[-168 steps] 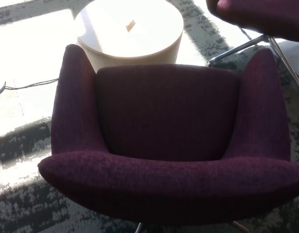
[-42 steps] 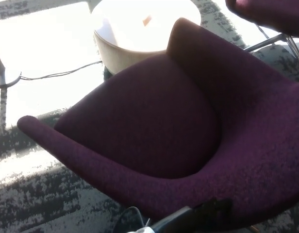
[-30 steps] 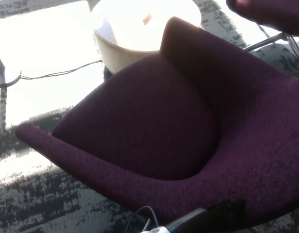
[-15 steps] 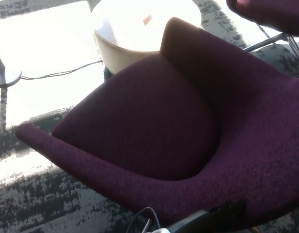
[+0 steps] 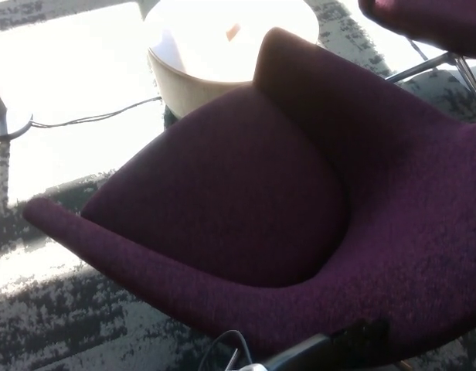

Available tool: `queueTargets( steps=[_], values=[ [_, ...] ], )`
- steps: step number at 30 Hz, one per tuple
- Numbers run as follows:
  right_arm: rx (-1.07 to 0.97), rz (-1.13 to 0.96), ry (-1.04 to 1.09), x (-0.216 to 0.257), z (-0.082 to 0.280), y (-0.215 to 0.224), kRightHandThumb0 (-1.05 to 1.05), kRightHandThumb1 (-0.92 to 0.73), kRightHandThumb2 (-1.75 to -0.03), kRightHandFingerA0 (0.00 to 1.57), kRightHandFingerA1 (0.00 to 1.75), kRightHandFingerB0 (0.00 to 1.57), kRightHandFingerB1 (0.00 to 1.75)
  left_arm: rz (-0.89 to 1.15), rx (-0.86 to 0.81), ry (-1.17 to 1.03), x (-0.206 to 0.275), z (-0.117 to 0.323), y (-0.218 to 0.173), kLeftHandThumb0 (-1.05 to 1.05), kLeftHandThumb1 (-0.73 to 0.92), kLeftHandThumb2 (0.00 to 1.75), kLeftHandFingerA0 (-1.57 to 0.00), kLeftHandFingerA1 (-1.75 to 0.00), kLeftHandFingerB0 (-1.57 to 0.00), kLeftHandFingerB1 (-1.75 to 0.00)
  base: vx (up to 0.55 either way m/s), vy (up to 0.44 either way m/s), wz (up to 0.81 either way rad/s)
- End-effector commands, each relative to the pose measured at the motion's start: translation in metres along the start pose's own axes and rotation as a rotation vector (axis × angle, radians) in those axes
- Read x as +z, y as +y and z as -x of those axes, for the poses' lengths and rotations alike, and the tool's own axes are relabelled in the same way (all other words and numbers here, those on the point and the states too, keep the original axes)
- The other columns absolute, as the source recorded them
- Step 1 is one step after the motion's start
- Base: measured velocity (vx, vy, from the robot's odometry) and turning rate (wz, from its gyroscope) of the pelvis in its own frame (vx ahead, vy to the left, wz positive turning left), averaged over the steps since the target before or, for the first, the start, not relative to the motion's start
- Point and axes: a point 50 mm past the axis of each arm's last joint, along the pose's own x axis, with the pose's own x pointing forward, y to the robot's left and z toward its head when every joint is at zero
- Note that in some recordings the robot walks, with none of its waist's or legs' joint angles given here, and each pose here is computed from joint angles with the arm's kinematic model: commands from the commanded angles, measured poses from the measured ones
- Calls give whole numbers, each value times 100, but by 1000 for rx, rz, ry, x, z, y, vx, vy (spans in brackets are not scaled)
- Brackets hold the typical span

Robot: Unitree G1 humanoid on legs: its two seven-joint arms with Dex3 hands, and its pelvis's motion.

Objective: The robot stands in front of a sofa and uses its left hand to push the left side of the sofa

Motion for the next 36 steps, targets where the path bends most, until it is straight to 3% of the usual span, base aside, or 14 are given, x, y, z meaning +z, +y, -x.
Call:
queueTargets(
  steps=[1, 2, 7, 8, 10, 11, 17, 18, 19, 24, 25, 27, 28, 36],
  values=[
    [15, -76, 64, -8, -1, -10, -65, -76, -66, 44, 39, 41, 37, -68, -1, -3, -9, 9, 13, -88, 73, 118, -3, -48, -8, -36, 0, 0, 0],
    [16, -73, 68, -9, -1, -10, -66, -69, -102, 35, 51, 38, 51, -47, 8, 13, -13, 13, 18, -92, 73, 115, -6, -42, -5, -28, 0, 0, 0],
    [21, -61, 77, -10, -1, -9, -65, -69, -101, 36, 51, 38, 51, -7, 25, 43, -25, 23, 28, -93, 92, 72, -7, -41, -2, -28, 0, 0, 0],
    [23, -60, 76, -10, -1, -9, -60, -78, -65, 45, 37, 44, 36, -7, 33, 45, -27, 25, 30, -94, 92, 74, -6, -39, -2, -29, 0, 0, 0],
    [19, -83, 82, -10, -1, -9, -62, -80, -64, 43, 36, 48, 37, 16, 50, 45, -33, 31, 36, -90, 76, 118, 0, -40, -11, -31, 0, 0, 0],
    [21, -85, 82, -10, -1, -10, -65, -66, -103, 32, 49, 42, 53, 29, 58, 41, -35, 34, 39, -92, 77, 118, 0, -39, -7, -30, 0, 0, 0],
    [23, -79, 80, -10, -1, -10, -63, -67, -102, 33, 50, 42, 53, 10, 110, 67, -44, 49, 52, -91, 78, 119, 0, -44, -15, -33, 0, 0, 0],
    [23, -82, 80, -10, -1, -10, -64, -67, -102, 33, 50, 41, 53, 11, 115, 68, -45, 51, 53, -92, 92, 72, -6, -39, -7, -31, 0, 0, 0],
    [24, -86, 82, -10, 0, -10, -64, -67, -102, 33, 50, 41, 53, 12, 122, 71, -46, 53, 55, -92, 92, 72, -6, -39, -7, -31, 0, 0, 0],
    [21, -95, 82, -10, -2, -10, -64, -66, -102, 33, 50, 41, 53, 52, 169, 92, -55, 66, 66, -88, 92, 72, -4, -33, -8, -32, 0, 0, 0],
    [18, -97, 82, -10, -1, -11, -59, -64, -102, 33, 51, 40, 53, 59, 173, 98, -57, 68, 68, -92, 79, 119, 0, -33, -14, -32, 0, 0, 0],
    [18, -91, 83, -10, -1, -10, -59, -65, -102, 33, 51, 40, 53, 55, 177, 99, -59, 70, 69, -92, 82, 120, 0, -34, -10, -31, 0, 0, 0],
    [20, -84, 85, -11, -1, -10, -58, -80, -65, 44, 36, 49, 37, 51, 181, 109, -60, 72, 70, -88, 79, 119, -3, -38, -8, -34, 0, 0, 0],
    [23, -80, 88, -12, 1, -8, -61, -78, -66, 43, 36, 49, 38, 31, 199, 136, -66, 81, 72, -92, 82, 120, -2, -47, -12, -43, 0, 0, 0]
  ],
)
